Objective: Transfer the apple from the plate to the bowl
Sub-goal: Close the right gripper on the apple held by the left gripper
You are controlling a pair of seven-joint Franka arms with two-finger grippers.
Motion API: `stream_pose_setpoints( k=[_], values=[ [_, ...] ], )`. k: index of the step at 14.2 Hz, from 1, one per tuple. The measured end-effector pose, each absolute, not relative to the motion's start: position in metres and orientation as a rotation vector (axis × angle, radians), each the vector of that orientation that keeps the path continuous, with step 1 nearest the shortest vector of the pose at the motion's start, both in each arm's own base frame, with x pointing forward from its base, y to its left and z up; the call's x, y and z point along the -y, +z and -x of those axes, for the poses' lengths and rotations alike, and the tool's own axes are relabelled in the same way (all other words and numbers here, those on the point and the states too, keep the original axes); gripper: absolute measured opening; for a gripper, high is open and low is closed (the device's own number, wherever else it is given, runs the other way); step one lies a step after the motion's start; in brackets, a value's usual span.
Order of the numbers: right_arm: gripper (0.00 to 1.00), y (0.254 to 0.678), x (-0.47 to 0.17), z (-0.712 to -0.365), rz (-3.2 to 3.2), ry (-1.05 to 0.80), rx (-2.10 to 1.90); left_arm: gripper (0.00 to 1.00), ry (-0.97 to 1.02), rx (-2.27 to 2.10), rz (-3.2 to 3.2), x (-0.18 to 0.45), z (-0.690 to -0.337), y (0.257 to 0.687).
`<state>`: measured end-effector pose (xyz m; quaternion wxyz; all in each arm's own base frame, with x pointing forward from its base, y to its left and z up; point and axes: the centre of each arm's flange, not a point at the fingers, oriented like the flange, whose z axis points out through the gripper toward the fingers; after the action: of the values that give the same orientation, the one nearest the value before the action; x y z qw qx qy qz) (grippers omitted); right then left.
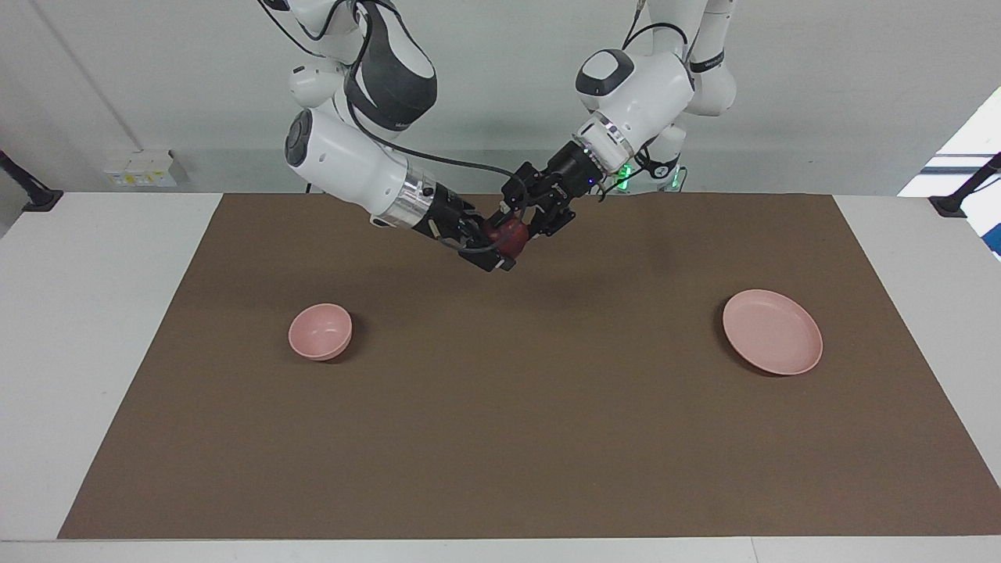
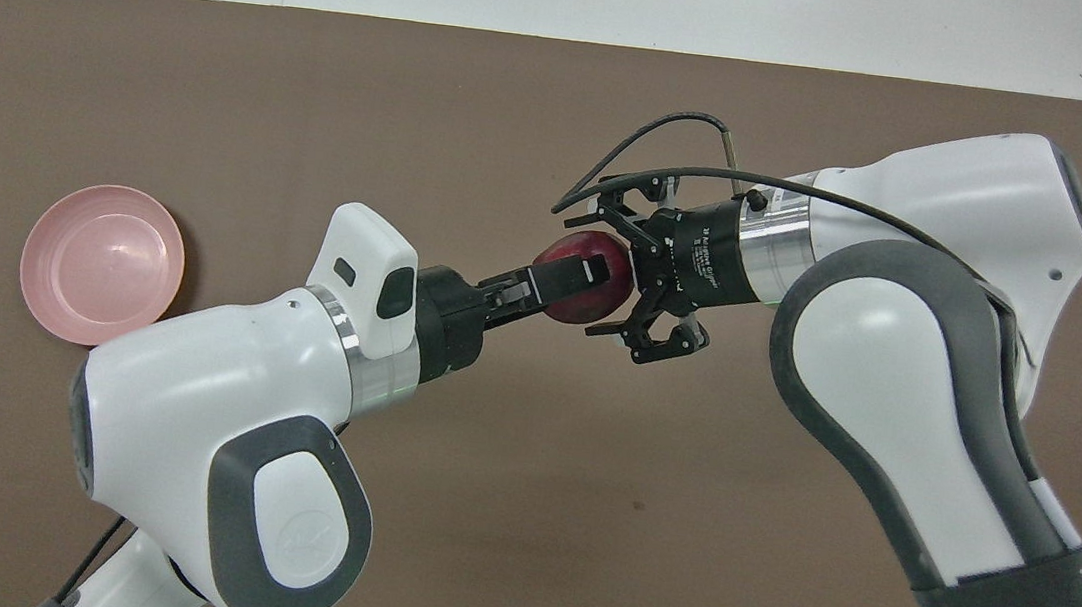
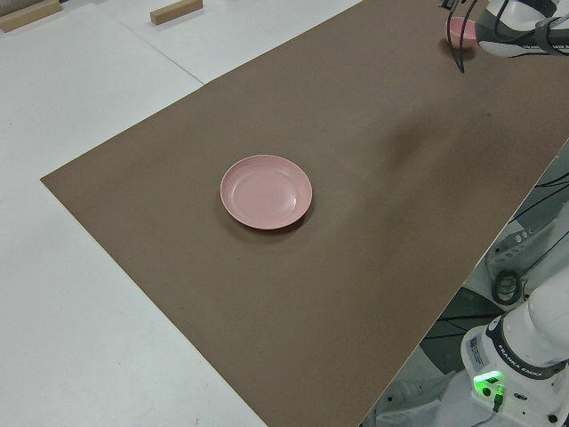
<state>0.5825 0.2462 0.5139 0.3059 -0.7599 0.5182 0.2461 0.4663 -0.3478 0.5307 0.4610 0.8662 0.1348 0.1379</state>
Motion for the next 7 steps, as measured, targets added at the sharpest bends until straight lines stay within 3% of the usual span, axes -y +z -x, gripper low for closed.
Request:
stream_pose_setpoints(
  k=[5,6,7],
  values=[
    [1.0,0.5174,-0.2469,-0.581,2.005,0.657,-1.365,0.71,0.334,-0.341,-2.129,0.3478,-0.4663,0.5307],
    [0.96,0.5178,-0.2471,-0.581,2.001,0.66,-1.365,0.71,0.334,-0.342,-2.129,0.3478,-0.4663,0.5307],
    [0.83,0.5179,-0.2471,-0.5807,2.0,0.664,-1.364,0.71,0.336,-0.344,-2.128,0.3472,-0.4668,0.5307]
  ],
)
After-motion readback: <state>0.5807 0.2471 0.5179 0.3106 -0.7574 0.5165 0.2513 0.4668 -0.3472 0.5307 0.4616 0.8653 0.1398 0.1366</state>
